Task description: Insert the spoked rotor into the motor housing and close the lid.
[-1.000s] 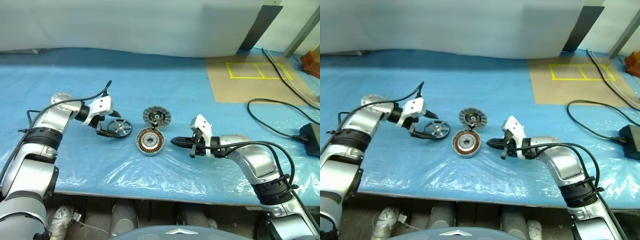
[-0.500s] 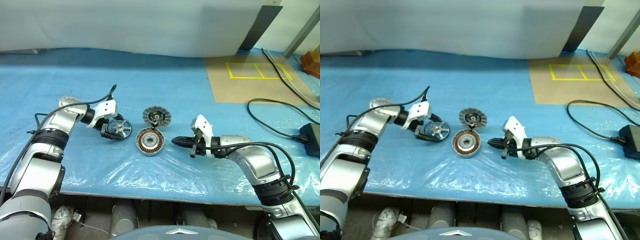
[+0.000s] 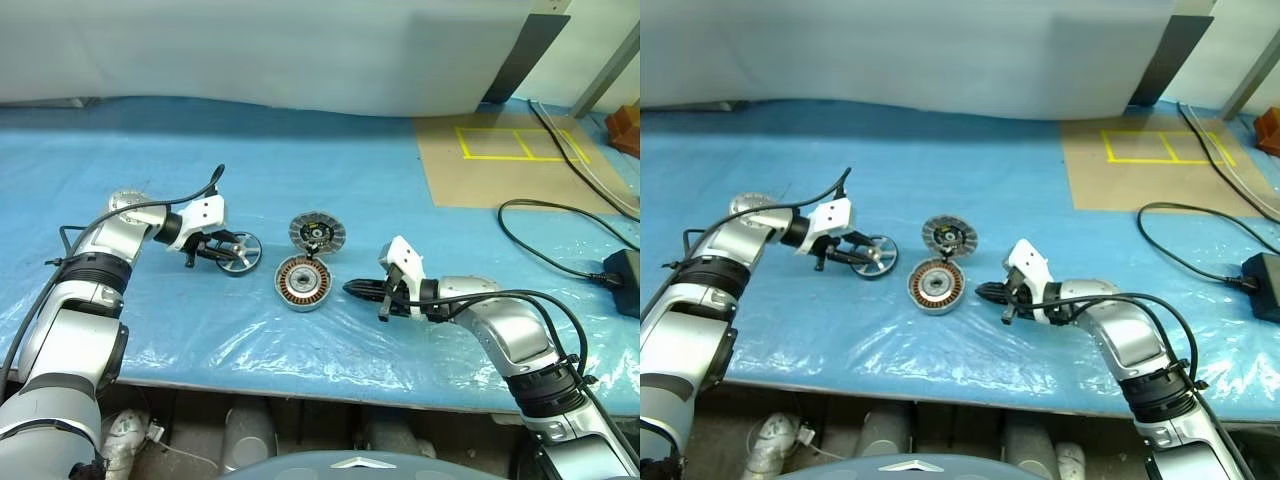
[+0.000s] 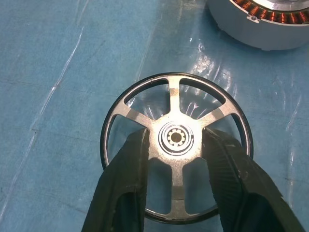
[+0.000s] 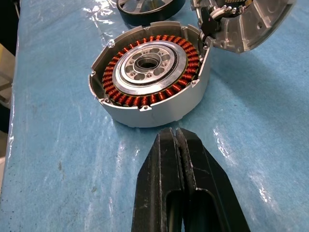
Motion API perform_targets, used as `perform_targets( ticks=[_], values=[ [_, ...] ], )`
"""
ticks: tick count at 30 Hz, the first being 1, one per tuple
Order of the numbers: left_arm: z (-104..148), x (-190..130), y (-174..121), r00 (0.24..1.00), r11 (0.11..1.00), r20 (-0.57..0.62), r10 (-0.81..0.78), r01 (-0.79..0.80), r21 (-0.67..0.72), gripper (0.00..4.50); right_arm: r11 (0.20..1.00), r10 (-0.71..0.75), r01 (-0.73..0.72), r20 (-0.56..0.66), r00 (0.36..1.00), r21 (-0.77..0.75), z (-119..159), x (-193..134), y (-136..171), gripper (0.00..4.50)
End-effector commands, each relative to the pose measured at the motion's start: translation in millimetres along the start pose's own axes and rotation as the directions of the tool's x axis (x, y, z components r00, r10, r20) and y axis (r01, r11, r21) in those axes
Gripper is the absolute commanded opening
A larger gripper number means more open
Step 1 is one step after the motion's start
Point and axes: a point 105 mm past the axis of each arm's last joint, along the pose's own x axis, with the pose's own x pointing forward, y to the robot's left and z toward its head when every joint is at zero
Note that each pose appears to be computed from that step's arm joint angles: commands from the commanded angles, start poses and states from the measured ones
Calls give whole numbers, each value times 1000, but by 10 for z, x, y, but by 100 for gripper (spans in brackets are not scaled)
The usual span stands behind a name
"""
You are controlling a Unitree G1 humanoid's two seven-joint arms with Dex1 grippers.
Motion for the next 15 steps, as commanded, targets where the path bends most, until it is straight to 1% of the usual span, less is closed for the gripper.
perform_targets(
  ticks=[1,9,11,15],
  values=[
    [-173,56,-116,997,999,-64,-44,44,0,168,999,-4,5,23,1000,-42,98,-11,11,0],
    [-171,149,-191,997,998,-48,-61,62,32,168,999,-11,12,22,1000,-42,108,-31,-4,0],
    [-134,143,-209,998,997,-14,-67,67,36,168,999,-11,12,26,1000,-37,117,-41,-2,0],
    [15,80,-175,994,999,112,-15,11,34,168,999,-18,20,42,999,-29,162,-72,-32,0]
  ],
)
